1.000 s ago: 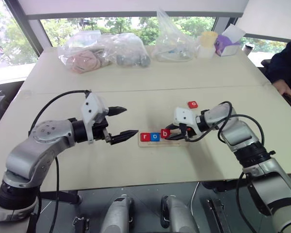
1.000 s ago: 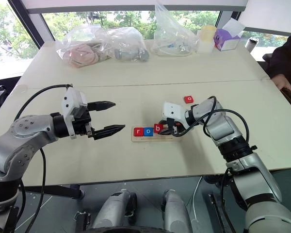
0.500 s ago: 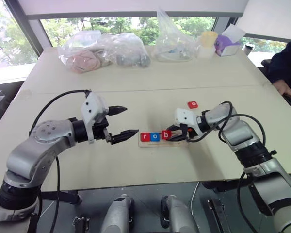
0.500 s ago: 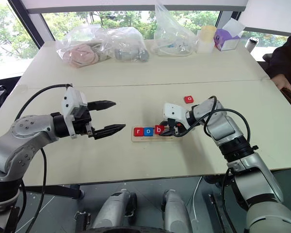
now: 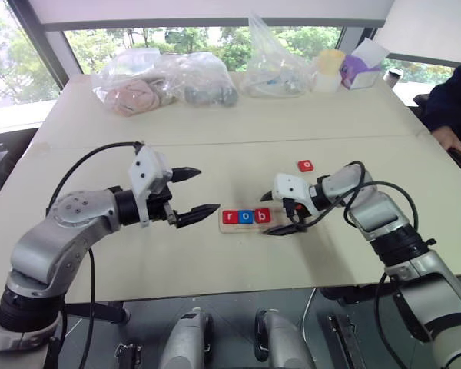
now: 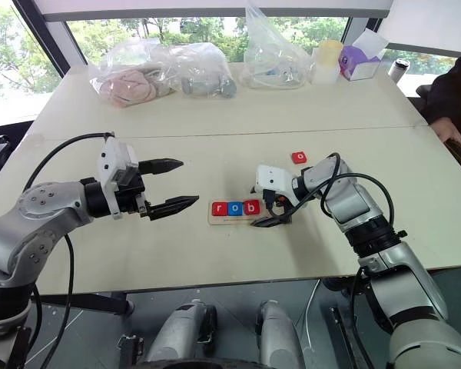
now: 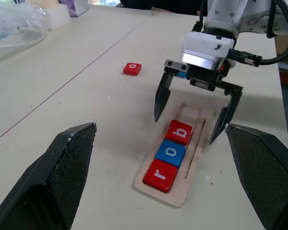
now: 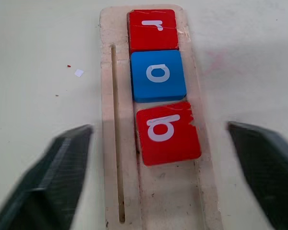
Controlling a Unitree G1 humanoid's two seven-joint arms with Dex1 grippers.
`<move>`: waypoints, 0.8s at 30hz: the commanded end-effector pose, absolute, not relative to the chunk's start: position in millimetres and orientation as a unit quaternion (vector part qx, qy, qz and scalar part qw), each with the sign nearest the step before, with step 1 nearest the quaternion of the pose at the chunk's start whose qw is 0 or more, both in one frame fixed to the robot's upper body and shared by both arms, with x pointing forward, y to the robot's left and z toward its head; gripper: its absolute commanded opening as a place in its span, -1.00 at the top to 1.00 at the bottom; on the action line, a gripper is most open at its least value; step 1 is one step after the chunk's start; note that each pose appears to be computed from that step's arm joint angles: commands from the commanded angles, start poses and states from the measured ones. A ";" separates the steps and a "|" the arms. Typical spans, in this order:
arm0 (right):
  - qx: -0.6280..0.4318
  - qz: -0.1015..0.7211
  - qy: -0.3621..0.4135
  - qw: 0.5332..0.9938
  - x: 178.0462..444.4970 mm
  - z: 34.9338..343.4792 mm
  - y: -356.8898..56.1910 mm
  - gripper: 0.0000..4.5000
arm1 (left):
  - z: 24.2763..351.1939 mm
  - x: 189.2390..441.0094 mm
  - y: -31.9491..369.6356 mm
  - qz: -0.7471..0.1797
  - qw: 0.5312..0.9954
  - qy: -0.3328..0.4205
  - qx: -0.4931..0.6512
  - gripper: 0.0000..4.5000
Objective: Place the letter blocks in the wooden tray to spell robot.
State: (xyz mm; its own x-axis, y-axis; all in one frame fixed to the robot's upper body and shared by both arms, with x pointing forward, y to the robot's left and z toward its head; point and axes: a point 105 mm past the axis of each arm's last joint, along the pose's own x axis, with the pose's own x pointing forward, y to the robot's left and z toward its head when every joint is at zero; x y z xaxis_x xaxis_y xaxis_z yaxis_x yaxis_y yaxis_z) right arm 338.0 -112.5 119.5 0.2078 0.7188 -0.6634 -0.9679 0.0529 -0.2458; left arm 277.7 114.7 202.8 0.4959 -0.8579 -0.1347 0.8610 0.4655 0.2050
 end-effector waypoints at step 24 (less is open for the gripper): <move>-0.167 0.154 0.140 0.964 426.1 165.1 -196.0 -0.97 | 206.8 274.4 106.7 -0.513 0.849 -0.012 0.124 -1.00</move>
State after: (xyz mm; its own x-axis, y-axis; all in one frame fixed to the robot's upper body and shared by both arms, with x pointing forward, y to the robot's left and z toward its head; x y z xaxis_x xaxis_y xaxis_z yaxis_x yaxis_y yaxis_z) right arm 425.2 -192.6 152.8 0.8874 0.2828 -0.3641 -0.3960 0.8720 -0.2877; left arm 276.7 109.1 200.3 0.4810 -0.8677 -0.1254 0.8701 0.4548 0.1900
